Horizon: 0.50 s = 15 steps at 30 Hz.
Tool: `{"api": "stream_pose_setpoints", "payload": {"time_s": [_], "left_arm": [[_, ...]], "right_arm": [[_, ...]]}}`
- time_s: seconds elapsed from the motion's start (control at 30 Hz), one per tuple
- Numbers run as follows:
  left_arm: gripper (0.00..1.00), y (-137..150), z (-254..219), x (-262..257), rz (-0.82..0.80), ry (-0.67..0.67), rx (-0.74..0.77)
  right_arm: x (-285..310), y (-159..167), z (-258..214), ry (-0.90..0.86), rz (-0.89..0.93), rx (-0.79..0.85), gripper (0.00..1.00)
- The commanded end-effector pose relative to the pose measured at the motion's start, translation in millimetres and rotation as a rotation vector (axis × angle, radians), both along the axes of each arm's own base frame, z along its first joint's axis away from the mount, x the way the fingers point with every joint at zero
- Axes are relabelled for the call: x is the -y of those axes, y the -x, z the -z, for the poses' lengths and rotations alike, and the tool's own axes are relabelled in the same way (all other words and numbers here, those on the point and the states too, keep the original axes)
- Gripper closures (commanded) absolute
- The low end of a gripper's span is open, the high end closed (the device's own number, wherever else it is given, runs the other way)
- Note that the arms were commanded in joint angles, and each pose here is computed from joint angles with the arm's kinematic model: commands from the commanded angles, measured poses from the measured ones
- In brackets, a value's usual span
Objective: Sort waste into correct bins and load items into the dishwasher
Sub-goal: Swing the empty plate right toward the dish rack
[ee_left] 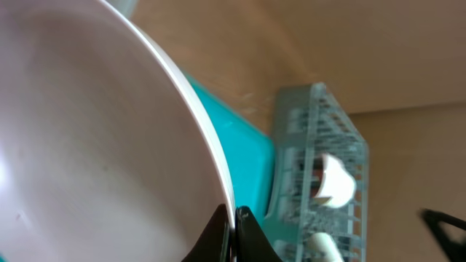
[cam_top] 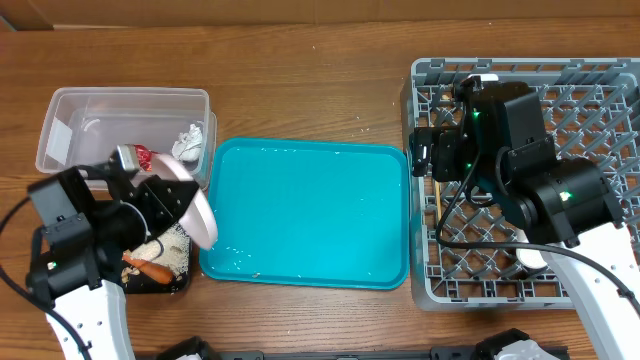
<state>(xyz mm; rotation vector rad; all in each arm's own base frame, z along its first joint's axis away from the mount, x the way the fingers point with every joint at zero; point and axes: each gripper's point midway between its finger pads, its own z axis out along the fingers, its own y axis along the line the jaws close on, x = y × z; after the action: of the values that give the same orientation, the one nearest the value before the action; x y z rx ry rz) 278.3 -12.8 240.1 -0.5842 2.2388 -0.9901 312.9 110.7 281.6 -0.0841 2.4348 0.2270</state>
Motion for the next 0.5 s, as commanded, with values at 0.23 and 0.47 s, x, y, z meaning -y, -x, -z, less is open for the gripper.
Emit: {"api": "stream_pose_setpoints", "payload": {"time_s": [0.23,0.47], "left_arm": [[0.96,-20.4,-96.9,97.1,0.393,0.073,0.412],[0.96,-48.6,-125.0,163.2,0.571,0.149,0.604]], "right_arm": [[-2.3,-1.6,-10.6,-0.015,-0.002,0.027,0.0],[-2.3,-1.5,-10.6,-0.015,-0.003,0.027,0.0]]}}
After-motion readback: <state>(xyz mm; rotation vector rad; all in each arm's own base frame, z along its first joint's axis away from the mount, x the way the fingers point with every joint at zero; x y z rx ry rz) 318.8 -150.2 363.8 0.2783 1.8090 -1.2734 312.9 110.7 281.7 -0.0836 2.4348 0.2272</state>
